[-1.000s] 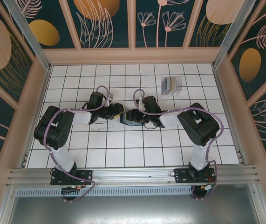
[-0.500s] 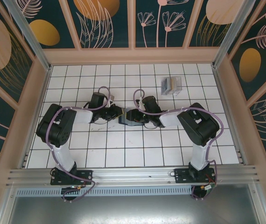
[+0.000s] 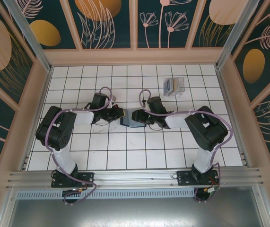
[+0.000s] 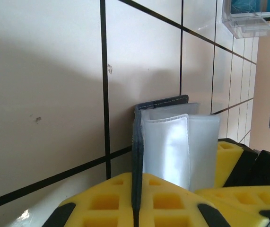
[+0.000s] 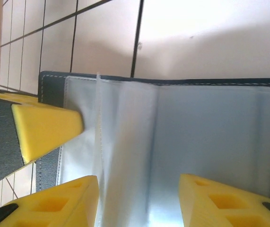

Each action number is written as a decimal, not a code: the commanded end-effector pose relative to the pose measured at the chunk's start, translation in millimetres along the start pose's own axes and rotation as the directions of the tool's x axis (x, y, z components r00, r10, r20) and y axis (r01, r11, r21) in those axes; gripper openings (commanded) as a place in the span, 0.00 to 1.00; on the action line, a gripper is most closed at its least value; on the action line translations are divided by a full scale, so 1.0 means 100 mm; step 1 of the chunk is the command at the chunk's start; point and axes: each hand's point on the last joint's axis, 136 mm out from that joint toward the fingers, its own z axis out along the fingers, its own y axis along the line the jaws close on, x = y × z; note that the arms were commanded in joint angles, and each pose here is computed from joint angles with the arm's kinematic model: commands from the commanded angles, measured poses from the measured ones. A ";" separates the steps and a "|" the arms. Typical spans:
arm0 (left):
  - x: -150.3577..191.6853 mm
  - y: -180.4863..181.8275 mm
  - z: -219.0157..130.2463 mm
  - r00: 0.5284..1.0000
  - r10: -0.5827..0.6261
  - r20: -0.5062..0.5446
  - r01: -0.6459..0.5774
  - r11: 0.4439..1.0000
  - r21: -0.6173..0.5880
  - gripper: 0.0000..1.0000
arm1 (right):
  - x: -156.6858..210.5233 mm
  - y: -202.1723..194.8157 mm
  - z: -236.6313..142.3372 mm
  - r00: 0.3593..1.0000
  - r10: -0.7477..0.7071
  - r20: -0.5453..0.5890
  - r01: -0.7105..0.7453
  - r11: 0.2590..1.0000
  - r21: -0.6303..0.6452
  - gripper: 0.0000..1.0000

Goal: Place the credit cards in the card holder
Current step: Flip over the card slot on the card holder.

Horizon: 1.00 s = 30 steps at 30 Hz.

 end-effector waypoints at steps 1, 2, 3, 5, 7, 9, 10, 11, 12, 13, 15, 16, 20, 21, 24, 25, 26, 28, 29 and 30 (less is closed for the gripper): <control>-0.02 -0.04 -0.04 1.000 0.017 0.008 -0.017 1.000 -0.013 0.00 | 0.03 -0.12 -0.11 1.000 0.030 0.002 -0.030 0.999 0.038 0.49; -0.02 -0.03 -0.04 1.000 0.015 0.009 -0.015 1.000 -0.015 0.00 | 0.03 -0.11 -0.14 1.000 0.027 0.006 -0.027 0.999 0.037 0.50; -0.02 -0.03 -0.04 1.000 0.014 0.009 -0.013 1.000 -0.016 0.00 | 0.02 -0.10 -0.16 1.000 0.023 0.012 -0.024 0.999 0.036 0.51; -0.01 -0.02 -0.04 1.000 0.010 0.012 -0.010 1.000 -0.019 0.00 | 0.02 -0.07 -0.20 1.000 0.020 0.013 -0.020 0.999 0.037 0.54; -0.01 -0.02 -0.05 1.000 0.007 0.015 -0.007 1.000 -0.019 0.00 | 0.01 -0.02 -0.24 1.000 0.012 0.008 -0.012 0.999 0.031 0.56; 0.00 0.00 -0.04 1.000 0.007 0.012 -0.007 1.000 -0.020 0.00 | 0.01 0.00 -0.26 1.000 0.003 0.002 -0.003 1.000 0.031 0.57; 0.00 0.00 -0.04 1.000 0.007 0.007 -0.007 1.000 -0.021 0.00 | 0.00 0.00 -0.26 1.000 0.000 0.000 0.000 0.999 0.036 0.58; 0.00 0.01 -0.03 1.000 0.005 0.006 -0.005 1.000 -0.023 0.00 | 0.01 -0.02 -0.27 1.000 -0.001 -0.003 0.001 0.999 0.048 0.59; 0.01 0.01 -0.03 1.000 0.001 0.005 -0.001 1.000 -0.024 0.00 | 0.00 -0.03 -0.27 1.000 -0.002 -0.002 0.002 0.998 0.060 0.60; 0.01 0.01 -0.03 1.000 -0.001 0.006 0.001 1.000 -0.023 0.00 | 0.00 -0.04 -0.28 1.000 -0.006 -0.004 0.006 0.998 0.068 0.61; 0.01 0.02 -0.03 1.000 -0.001 0.007 0.001 1.000 -0.027 0.00 | -0.01 -0.08 -0.30 1.000 -0.012 0.001 0.012 0.996 0.093 0.62; 0.01 0.04 -0.03 1.000 0.001 0.005 -0.001 0.999 -0.034 0.00 | -0.02 -0.10 -0.32 1.000 -0.017 0.012 0.015 0.994 0.112 0.62; 0.01 0.06 -0.02 1.000 0.006 -0.004 -0.007 0.998 -0.054 0.00 | -0.16 -0.20 -0.50 0.995 -0.052 0.091 0.029 0.969 0.244 0.59; 0.01 0.06 -0.02 1.000 0.005 -0.004 -0.005 0.999 -0.052 0.00 | -0.19 -0.17 -0.53 0.993 -0.063 0.101 0.035 0.966 0.255 0.57; 0.00 0.05 -0.01 1.000 0.011 -0.005 -0.011 0.999 -0.046 0.00 | -0.21 0.07 -0.52 0.990 -0.114 0.086 0.093 0.971 0.219 0.53; 0.00 0.05 -0.01 1.000 0.011 -0.005 -0.011 0.999 -0.046 0.00 | -0.21 0.15 -0.49 0.989 -0.130 0.076 0.113 0.973 0.203 0.52; -0.01 0.05 -0.01 1.000 0.011 -0.001 -0.011 0.999 -0.045 0.01 | -0.21 0.25 -0.45 0.987 -0.146 0.062 0.132 0.975 0.181 0.51; -0.01 0.04 -0.01 1.000 0.007 0.007 -0.007 0.999 -0.035 0.04 | -0.19 0.40 -0.33 0.987 -0.159 0.035 0.153 0.980 0.128 0.49; -0.01 0.02 0.00 1.000 0.008 0.008 -0.008 1.000 -0.025 0.05 | -0.16 0.47 -0.25 0.988 -0.155 0.023 0.153 0.984 0.090 0.49; -0.02 0.02 0.00 1.000 0.008 0.009 -0.008 1.000 -0.022 0.06 | -0.14 0.48 -0.19 0.990 -0.143 0.010 0.142 0.988 0.066 0.49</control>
